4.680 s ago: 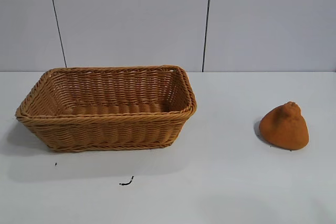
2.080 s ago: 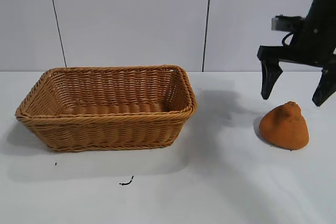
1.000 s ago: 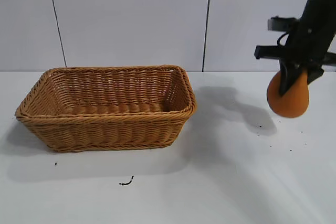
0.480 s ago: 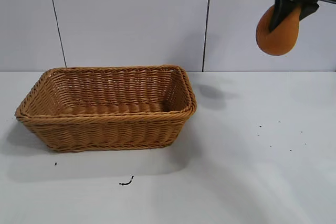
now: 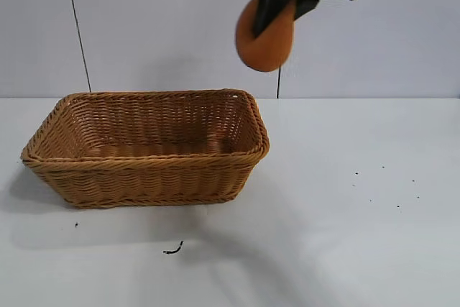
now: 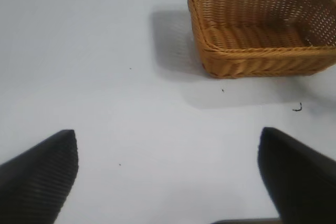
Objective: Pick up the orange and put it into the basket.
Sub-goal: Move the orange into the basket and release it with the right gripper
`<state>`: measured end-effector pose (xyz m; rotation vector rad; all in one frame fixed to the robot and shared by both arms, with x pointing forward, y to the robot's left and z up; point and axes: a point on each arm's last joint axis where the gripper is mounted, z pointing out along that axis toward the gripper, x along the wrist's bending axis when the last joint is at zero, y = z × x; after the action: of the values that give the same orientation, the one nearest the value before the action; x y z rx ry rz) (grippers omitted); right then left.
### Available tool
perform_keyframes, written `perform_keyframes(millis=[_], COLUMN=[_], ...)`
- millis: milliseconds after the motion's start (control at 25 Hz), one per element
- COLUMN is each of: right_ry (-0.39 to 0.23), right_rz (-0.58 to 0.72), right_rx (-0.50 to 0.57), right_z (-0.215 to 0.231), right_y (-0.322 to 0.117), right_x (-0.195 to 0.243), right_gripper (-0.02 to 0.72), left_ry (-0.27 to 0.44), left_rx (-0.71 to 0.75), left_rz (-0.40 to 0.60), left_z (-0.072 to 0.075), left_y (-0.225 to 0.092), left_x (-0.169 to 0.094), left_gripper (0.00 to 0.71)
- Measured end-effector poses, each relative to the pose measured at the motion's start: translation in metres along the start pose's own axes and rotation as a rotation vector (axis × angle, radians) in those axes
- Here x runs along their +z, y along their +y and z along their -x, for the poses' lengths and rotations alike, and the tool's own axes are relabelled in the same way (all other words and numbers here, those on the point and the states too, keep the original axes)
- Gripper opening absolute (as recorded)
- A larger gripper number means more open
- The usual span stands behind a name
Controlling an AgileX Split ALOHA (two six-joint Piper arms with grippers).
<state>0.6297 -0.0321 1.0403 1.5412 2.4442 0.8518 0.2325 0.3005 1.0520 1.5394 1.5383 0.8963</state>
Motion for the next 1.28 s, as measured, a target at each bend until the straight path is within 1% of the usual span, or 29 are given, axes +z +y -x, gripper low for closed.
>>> perform_keyframes(millis=[160, 360, 480, 560, 600, 640, 720, 760, 800, 880, 960, 1000, 1040, 1160, 1200, 1280], right_ry=[0.003, -0.016, -0.022, -0.024, -0.023, -0.023, -0.024, -0.024, -0.024, -0.026, -0.034, -0.034, -0.044, -0.069, -0.069, -0.092], right_rz=[-0.018, -0.094, -0.109, -0.108, -0.107, -0.106, -0.111, -0.115, -0.118, -0.132, -0.131, -0.131, -0.134, -0.129, -0.129, -0.123], right_rx=[0.021, 0.051, 0.054, 0.055, 0.055, 0.055, 0.055, 0.053, 0.05, 0.043, 0.026, 0.026, 0.007, -0.028, -0.028, -0.051], right_z=[-0.005, 0.003, 0.006, 0.007, 0.007, 0.007, 0.007, 0.007, 0.006, 0.005, 0.004, 0.004, 0.002, -0.001, -0.001, -0.003], right_y=[-0.009, -0.028, -0.034, -0.035, -0.035, -0.035, -0.035, -0.036, -0.035, -0.034, -0.03, -0.03, -0.022, -0.004, -0.004, 0.007], right_x=[0.043, 0.094, 0.11, 0.112, 0.112, 0.112, 0.112, 0.112, 0.11, 0.103, 0.092, 0.092, 0.079, 0.052, 0.052, 0.035], right_gripper=[0.085, 0.085, 0.085, 0.092, 0.128, 0.183, 0.373, 0.507, 0.573, 0.652, 0.677, 0.677, 0.687, 0.694, 0.694, 0.694], left_ry=[0.0, 0.0, 0.0, 0.0, 0.0, 0.0, 0.0, 0.0, 0.0, 0.0, 0.0, 0.0, 0.0, 0.0, 0.0, 0.0], left_rx=[0.0, 0.0, 0.0, 0.0, 0.0, 0.0, 0.0, 0.0, 0.0, 0.0, 0.0, 0.0, 0.0, 0.0, 0.0, 0.0], left_rz=[0.0, 0.0, 0.0, 0.0, 0.0, 0.0, 0.0, 0.0, 0.0, 0.0, 0.0, 0.0, 0.0, 0.0, 0.0, 0.0], left_z=[0.0, 0.0, 0.0, 0.0, 0.0, 0.0, 0.0, 0.0, 0.0, 0.0, 0.0, 0.0, 0.0, 0.0, 0.0, 0.0], left_y=[0.0, 0.0, 0.0, 0.0, 0.0, 0.0, 0.0, 0.0, 0.0, 0.0, 0.0, 0.0, 0.0, 0.0, 0.0, 0.0], left_x=[0.0, 0.0, 0.0, 0.0, 0.0, 0.0, 0.0, 0.0, 0.0, 0.0, 0.0, 0.0, 0.0, 0.0, 0.0, 0.0], left_gripper=[0.666, 0.666, 0.666, 0.666, 0.666, 0.666, 0.666, 0.666, 0.666, 0.666, 0.666, 0.666, 0.666, 0.666, 0.666, 0.666])
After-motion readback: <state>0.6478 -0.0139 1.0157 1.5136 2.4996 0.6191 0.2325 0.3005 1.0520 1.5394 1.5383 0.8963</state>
